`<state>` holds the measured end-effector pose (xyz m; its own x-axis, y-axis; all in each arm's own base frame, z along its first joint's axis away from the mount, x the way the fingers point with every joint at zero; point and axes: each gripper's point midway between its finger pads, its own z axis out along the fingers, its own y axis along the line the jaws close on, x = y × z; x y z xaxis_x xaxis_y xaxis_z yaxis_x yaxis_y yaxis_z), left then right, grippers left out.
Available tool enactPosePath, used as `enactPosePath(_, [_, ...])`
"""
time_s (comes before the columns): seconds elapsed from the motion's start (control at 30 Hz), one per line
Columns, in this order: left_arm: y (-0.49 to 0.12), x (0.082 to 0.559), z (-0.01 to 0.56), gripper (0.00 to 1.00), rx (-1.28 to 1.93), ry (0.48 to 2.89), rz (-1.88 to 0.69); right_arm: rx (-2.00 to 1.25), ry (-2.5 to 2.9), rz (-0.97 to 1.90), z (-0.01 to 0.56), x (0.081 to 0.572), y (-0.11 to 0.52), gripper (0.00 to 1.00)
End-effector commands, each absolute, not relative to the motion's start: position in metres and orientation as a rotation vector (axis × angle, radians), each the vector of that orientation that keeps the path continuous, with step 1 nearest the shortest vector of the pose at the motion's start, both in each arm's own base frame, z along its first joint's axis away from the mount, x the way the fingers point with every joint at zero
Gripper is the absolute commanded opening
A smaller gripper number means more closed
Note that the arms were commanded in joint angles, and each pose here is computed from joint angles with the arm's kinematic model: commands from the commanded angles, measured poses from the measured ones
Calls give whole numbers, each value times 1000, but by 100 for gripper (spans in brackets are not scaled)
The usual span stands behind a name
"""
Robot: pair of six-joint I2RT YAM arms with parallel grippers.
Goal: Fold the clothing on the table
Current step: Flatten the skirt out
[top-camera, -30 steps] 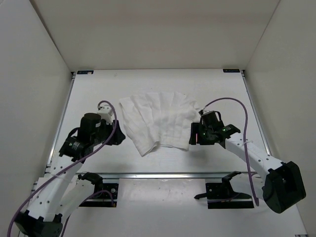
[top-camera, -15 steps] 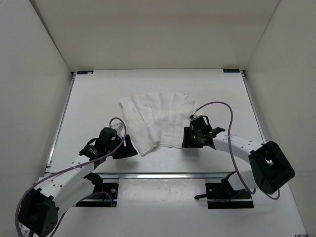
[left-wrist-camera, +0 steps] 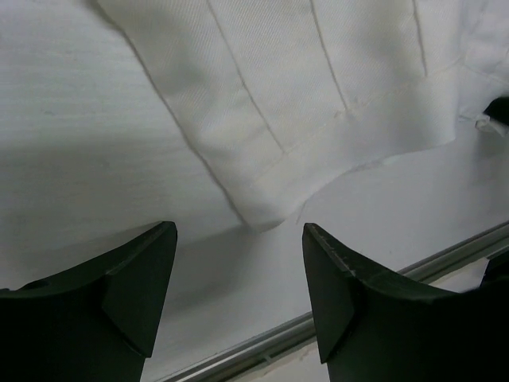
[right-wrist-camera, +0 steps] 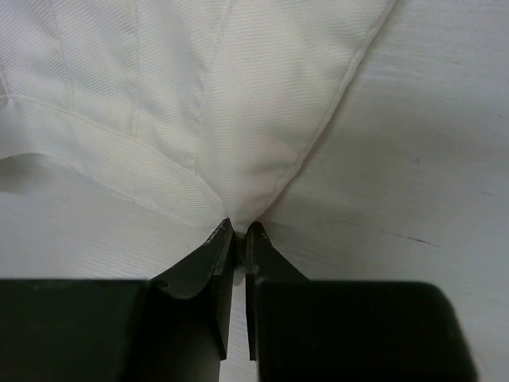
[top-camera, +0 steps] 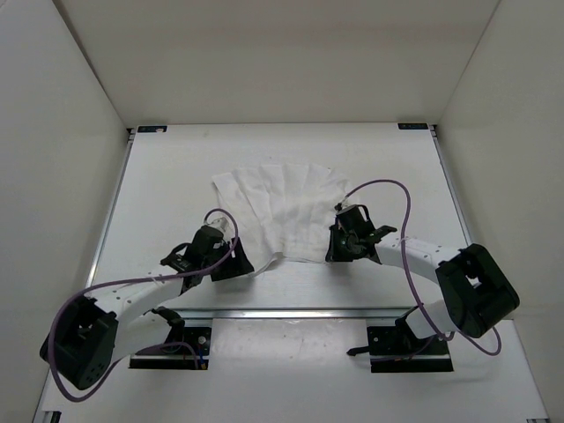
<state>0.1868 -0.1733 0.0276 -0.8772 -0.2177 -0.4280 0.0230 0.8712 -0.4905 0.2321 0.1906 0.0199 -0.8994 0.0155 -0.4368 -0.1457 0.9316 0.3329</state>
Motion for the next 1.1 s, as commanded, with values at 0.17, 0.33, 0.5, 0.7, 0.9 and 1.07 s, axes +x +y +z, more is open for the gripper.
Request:
enactPosePath(0.17, [-191, 205, 10, 69, -163, 2585, -611, -129, 2643, 512, 16, 224, 182, 0])
enactPosePath(0.33, [-214, 208, 1, 6, -92, 2626, -688, -129, 2620, 551, 23, 227, 180, 0])
enactPosePath(0.5, [-211, 242, 43, 0, -56, 2546, -633, -176, 2571, 574, 58, 237, 176, 0])
enactPosePath(0.7, [-179, 290, 186, 0, -27, 2284, -551, -247, 2304, 605, 186, 263, 175, 0])
enactPosePath(0.9, [-177, 263, 334, 0, 98, 2033, -652, -395, 2034, 868, 325, 229, 188, 0])
enactPosePath(1.07, [-153, 248, 378, 0, 68, 1940, -671, -415, 1948, 921, 374, 213, 199, 0])
